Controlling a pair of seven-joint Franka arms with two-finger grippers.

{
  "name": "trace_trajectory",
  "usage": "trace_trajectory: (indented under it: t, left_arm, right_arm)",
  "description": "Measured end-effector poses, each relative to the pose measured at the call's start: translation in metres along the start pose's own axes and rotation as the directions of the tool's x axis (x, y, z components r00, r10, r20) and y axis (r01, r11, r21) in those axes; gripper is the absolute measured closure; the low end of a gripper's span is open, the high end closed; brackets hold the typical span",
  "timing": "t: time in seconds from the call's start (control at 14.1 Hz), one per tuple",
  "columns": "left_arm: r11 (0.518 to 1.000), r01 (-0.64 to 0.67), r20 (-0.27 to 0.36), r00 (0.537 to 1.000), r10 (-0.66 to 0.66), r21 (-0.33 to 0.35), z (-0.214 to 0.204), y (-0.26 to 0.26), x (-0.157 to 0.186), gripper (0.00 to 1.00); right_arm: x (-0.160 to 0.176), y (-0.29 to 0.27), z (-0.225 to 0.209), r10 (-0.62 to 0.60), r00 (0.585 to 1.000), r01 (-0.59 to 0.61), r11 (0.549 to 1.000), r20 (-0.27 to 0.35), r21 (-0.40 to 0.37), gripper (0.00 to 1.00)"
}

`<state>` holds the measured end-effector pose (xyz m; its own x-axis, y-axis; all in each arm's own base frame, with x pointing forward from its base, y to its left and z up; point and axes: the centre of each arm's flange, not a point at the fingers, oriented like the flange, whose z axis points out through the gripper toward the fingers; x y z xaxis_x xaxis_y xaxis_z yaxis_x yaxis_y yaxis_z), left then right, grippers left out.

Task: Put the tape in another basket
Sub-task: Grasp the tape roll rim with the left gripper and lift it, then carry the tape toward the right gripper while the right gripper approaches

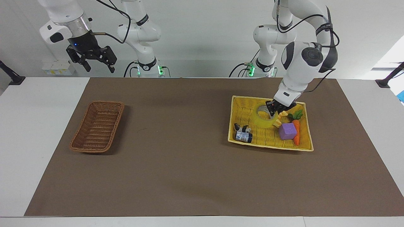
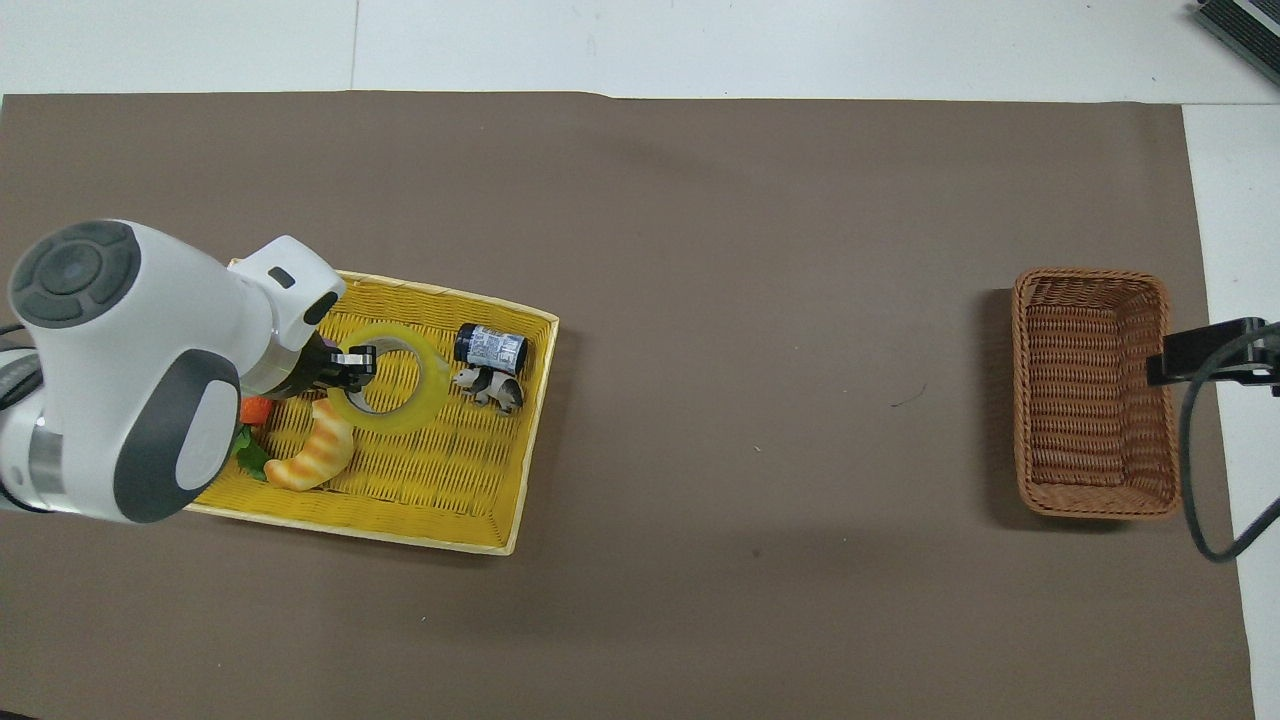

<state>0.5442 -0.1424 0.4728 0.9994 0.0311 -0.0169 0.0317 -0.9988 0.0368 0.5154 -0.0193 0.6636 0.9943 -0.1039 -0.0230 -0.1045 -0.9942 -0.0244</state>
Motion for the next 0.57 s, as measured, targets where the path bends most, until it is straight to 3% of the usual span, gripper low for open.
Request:
trace_trajectory:
  t: [0.28, 0.57]
  left_arm:
    - [0.994, 0.085, -0.032, 0.996, -0.087, -0.072, -0.033, 0.033, -0.003, 0.78]
    - [0.991, 0.058, -0.015, 0.998, -0.06, -0.118, -0.037, 0.098, -0.028, 0.78]
  right_arm:
    - [-0.001, -0.01, 0.0, -0.017, 1.0, 0.017, 1.0, 0.001, 0.014, 0.0]
    - [0.005, -0.057, 0.009, -0.083, 0.995, 0.088, 0.991, -0.047, 0.101, 0.0]
